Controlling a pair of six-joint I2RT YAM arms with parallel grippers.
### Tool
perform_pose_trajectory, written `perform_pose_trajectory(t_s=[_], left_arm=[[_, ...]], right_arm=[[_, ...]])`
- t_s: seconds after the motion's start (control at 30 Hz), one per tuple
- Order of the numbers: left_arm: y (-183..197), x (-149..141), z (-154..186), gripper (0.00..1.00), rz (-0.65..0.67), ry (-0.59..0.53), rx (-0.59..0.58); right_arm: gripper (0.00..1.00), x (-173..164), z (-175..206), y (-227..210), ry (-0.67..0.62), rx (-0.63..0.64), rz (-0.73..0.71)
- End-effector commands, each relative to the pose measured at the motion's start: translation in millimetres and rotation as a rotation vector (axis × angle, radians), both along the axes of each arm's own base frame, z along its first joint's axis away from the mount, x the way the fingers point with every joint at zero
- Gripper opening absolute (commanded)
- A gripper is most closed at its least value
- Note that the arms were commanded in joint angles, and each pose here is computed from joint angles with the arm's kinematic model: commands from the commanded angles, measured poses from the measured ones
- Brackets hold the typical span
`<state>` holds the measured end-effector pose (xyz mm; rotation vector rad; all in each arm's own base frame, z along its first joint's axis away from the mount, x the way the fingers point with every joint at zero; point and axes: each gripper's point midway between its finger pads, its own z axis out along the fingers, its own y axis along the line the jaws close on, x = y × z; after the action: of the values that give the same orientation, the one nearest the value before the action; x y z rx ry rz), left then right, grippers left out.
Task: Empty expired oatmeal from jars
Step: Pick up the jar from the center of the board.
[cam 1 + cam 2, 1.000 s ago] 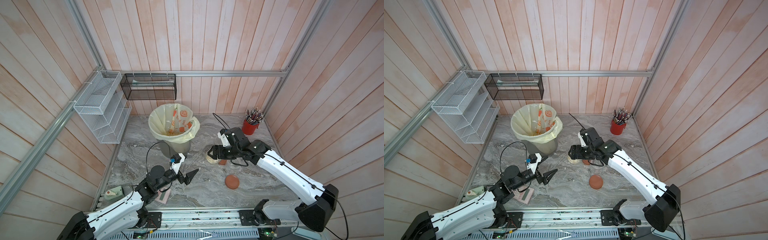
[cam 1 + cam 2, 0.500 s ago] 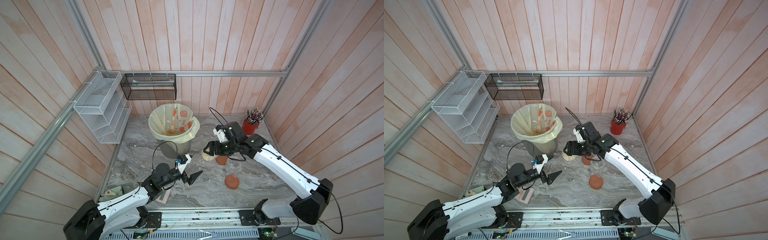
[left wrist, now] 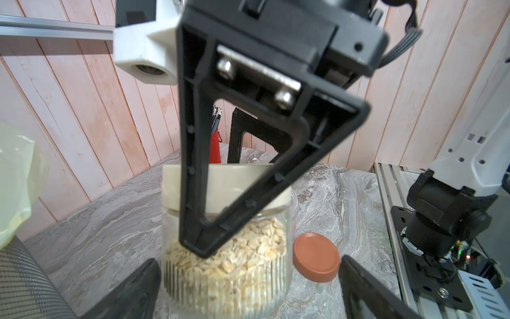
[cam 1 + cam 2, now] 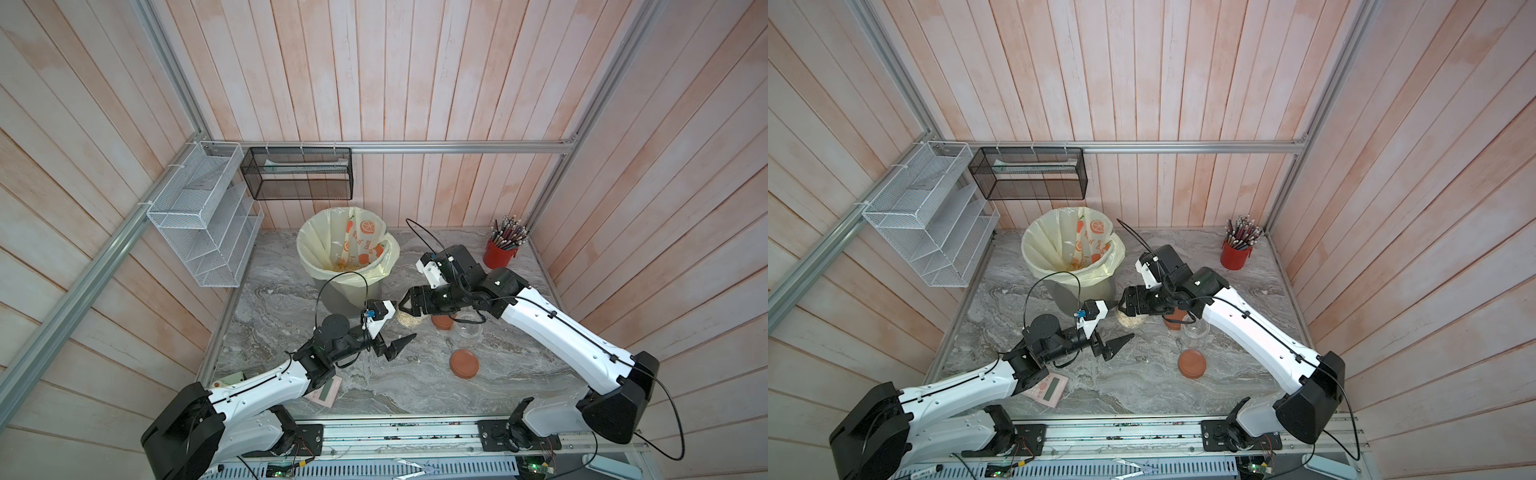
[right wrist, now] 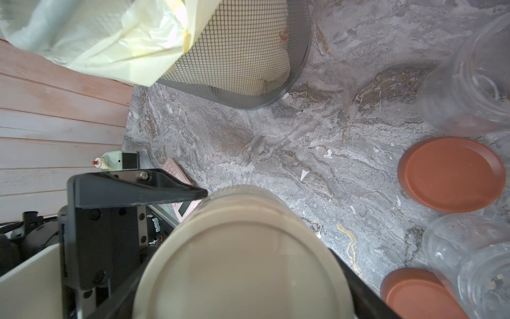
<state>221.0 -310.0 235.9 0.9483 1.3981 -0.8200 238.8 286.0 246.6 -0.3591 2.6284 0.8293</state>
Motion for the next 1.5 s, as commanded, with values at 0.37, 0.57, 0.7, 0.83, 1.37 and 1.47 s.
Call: perform_pose_trajectory(t_s=[0.37,0.57,0.7,0.83,1.37,1.47], left_arm=[[-14,4,-5,1.0,-0.04,0.004,0.061],[-15,8,-6,1.0,-0.025,0.003,0.061],[-14,9,-7,1.0,-0.019,0.004,0.067],[-14,10,-5,1.0,-0.013,0.004,0.064],[-16,16,2,0.97,0.006,-0.001,0.055],[-16,16,-2,0.97,0.002,0.007,0.065]], right_arm=[[0.46,-2,29,12,-0.054,0.058,0.017],[0.46,-3,30,11,-0.055,0.06,0.014],[0.46,-3,29,12,-0.056,0.06,0.016],[0.45,-4,30,13,-0.059,0.061,0.018],[0.45,-8,34,16,-0.074,0.063,0.023],[0.45,-8,35,14,-0.078,0.062,0.018]])
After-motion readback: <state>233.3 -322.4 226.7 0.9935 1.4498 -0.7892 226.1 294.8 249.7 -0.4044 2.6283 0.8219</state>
